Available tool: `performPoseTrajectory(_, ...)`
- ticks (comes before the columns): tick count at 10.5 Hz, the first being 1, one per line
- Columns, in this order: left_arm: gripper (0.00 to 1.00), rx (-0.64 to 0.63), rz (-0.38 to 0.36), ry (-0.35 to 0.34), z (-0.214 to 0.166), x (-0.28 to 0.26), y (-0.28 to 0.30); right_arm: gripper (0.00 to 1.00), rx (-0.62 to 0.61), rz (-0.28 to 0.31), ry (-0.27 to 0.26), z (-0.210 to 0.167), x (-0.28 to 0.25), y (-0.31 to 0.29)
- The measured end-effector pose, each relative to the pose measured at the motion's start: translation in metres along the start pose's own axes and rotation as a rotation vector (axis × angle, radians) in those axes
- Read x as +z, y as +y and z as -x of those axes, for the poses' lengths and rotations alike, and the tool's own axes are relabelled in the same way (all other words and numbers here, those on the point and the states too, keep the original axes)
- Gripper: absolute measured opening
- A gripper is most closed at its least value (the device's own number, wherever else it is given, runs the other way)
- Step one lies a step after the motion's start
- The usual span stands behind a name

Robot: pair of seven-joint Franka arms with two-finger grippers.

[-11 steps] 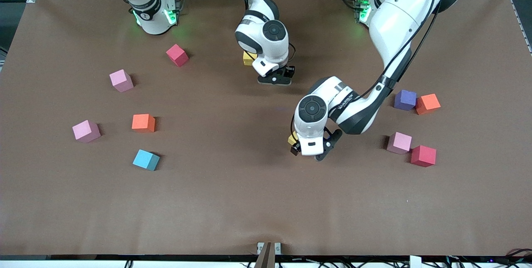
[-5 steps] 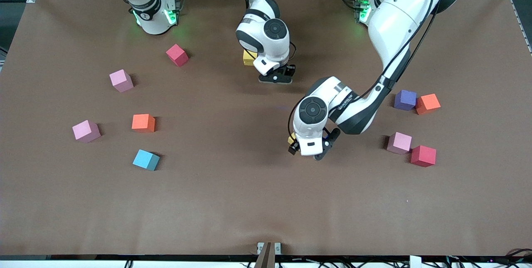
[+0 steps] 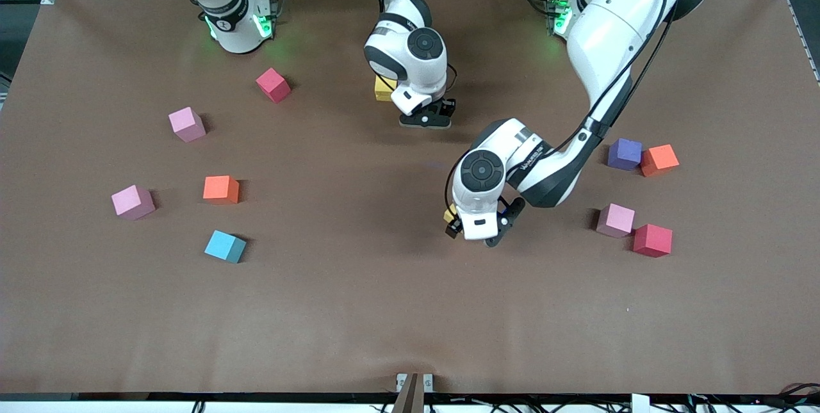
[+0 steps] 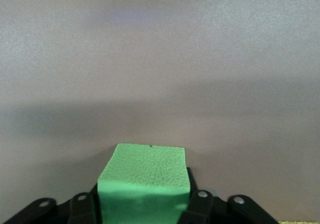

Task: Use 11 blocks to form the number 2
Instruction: 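Place the green cube below the cyan cube with the right gripper and release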

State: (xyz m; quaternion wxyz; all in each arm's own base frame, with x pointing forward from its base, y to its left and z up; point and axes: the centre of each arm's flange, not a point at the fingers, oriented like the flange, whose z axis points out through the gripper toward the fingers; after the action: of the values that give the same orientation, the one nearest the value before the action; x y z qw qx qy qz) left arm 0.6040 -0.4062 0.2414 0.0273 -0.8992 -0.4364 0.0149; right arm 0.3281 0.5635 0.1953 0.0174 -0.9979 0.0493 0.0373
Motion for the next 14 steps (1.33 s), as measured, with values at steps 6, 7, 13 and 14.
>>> performPoseTrajectory(6,1.00,-0.003,-0.004,-0.004,0.000,0.003,-0.001,1.00,-0.001,0.016,-0.005,0.002,0.005,0.004)
performPoseTrajectory(7,1.00,-0.004,0.000,-0.007,0.000,0.003,0.000,1.00,0.000,0.016,-0.004,0.001,0.003,0.003)
performPoseTrajectory(13,1.00,-0.007,0.017,-0.032,0.008,0.015,0.003,1.00,0.010,-0.024,0.029,-0.010,-0.031,-0.003)
performPoseTrajectory(14,1.00,-0.005,0.012,-0.035,0.011,0.020,0.003,1.00,0.019,-0.023,0.035,-0.016,-0.041,0.000)
